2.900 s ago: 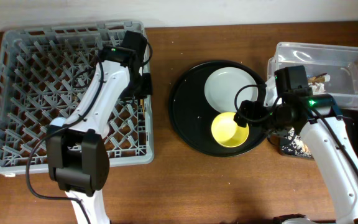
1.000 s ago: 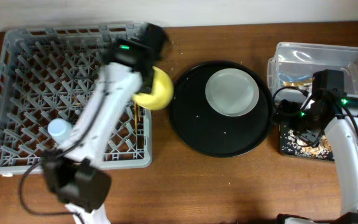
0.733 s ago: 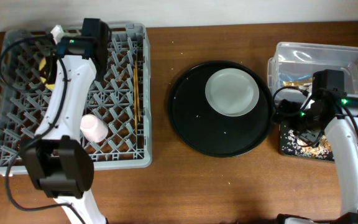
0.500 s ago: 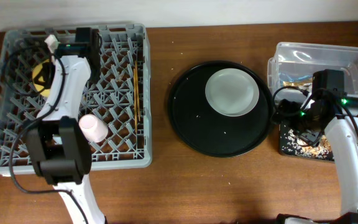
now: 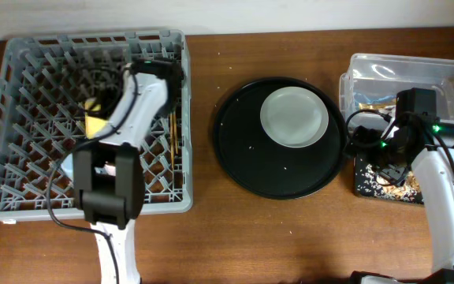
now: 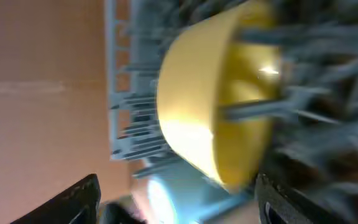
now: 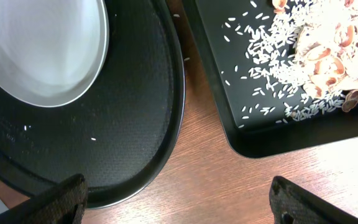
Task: Sort waste into correct bins and load items into the dishwasher rack
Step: 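Grasp the white plate edge with left gripper and lift it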
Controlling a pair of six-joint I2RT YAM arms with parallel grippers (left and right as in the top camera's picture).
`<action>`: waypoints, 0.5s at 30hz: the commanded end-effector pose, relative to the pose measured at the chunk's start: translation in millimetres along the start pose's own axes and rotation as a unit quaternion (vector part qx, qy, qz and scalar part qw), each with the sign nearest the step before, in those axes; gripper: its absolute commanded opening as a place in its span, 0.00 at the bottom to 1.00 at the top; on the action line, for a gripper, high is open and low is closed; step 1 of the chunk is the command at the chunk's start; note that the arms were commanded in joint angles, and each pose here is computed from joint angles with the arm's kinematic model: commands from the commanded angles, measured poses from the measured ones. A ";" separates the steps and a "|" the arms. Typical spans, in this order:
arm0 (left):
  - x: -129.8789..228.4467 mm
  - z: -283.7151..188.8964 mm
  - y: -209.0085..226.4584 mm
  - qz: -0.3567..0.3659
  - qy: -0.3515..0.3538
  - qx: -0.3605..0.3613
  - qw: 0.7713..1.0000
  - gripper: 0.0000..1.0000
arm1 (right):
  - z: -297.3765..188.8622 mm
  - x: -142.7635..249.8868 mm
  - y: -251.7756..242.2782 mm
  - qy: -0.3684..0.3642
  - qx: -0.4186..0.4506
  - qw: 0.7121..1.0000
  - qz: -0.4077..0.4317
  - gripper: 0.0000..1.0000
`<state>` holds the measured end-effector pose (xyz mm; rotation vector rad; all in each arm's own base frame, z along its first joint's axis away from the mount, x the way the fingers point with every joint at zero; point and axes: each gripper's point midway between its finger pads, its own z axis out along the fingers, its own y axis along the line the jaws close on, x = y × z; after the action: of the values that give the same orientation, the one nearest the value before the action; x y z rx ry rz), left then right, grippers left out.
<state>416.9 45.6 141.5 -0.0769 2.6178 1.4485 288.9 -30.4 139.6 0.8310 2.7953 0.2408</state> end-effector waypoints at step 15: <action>-11.0 -242.1 -328.1 0.095 -0.115 0.594 0.790 0.33 | 0.9 1.5 -0.5 0.004 -0.001 1.000 -0.003 0.94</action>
<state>451.4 -334.0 16.4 0.4744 2.7538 -0.3400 288.2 -29.7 138.8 0.8320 2.8005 0.2448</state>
